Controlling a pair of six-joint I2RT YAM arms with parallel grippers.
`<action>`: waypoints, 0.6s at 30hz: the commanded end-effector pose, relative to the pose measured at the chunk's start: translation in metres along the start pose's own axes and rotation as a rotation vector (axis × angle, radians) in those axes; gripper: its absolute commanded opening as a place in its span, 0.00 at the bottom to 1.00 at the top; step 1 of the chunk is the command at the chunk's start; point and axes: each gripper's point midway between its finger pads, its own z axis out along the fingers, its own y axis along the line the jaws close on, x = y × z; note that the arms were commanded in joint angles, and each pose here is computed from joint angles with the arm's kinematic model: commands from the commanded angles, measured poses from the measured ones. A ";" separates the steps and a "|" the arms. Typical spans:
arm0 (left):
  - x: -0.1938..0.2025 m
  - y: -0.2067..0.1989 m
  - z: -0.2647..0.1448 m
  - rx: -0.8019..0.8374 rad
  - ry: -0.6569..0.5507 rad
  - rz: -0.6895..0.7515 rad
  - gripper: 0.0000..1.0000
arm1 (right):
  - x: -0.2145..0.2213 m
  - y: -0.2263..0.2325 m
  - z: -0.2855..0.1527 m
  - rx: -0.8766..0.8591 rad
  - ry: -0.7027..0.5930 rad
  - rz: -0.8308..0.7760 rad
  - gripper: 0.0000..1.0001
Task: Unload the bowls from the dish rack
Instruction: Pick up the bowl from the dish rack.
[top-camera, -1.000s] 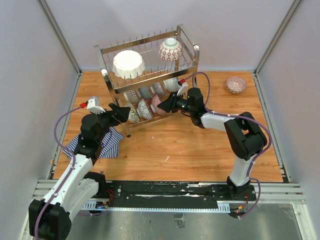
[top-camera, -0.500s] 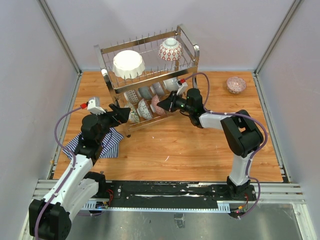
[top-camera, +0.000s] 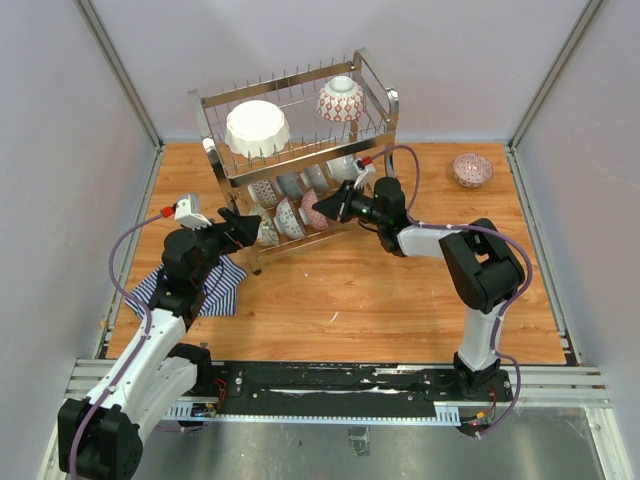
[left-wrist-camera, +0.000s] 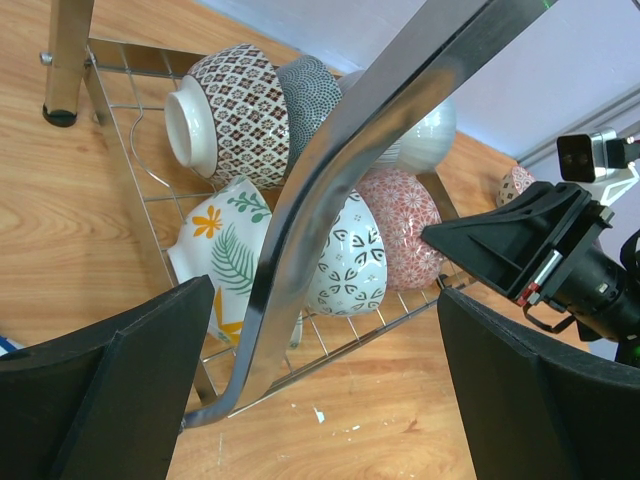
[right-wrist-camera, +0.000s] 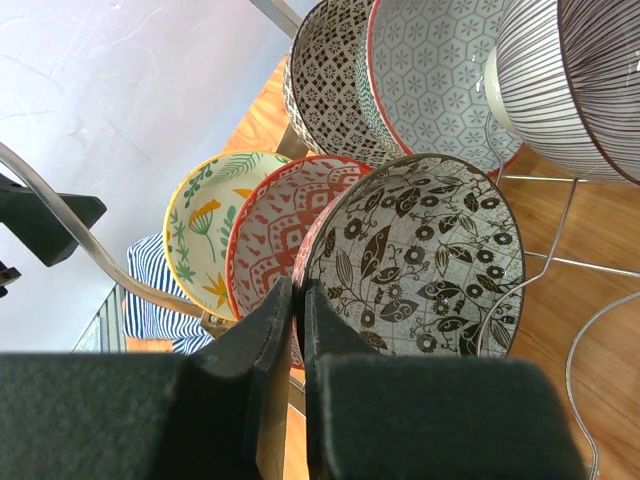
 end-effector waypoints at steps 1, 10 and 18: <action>-0.001 -0.002 -0.002 0.007 -0.011 0.016 1.00 | -0.026 0.040 -0.002 -0.129 -0.075 -0.048 0.01; -0.003 -0.002 -0.003 0.008 -0.017 0.012 1.00 | -0.039 0.058 -0.015 -0.149 -0.115 -0.074 0.01; -0.005 -0.005 -0.007 0.016 -0.023 0.007 1.00 | -0.049 0.071 -0.025 -0.171 -0.153 -0.091 0.01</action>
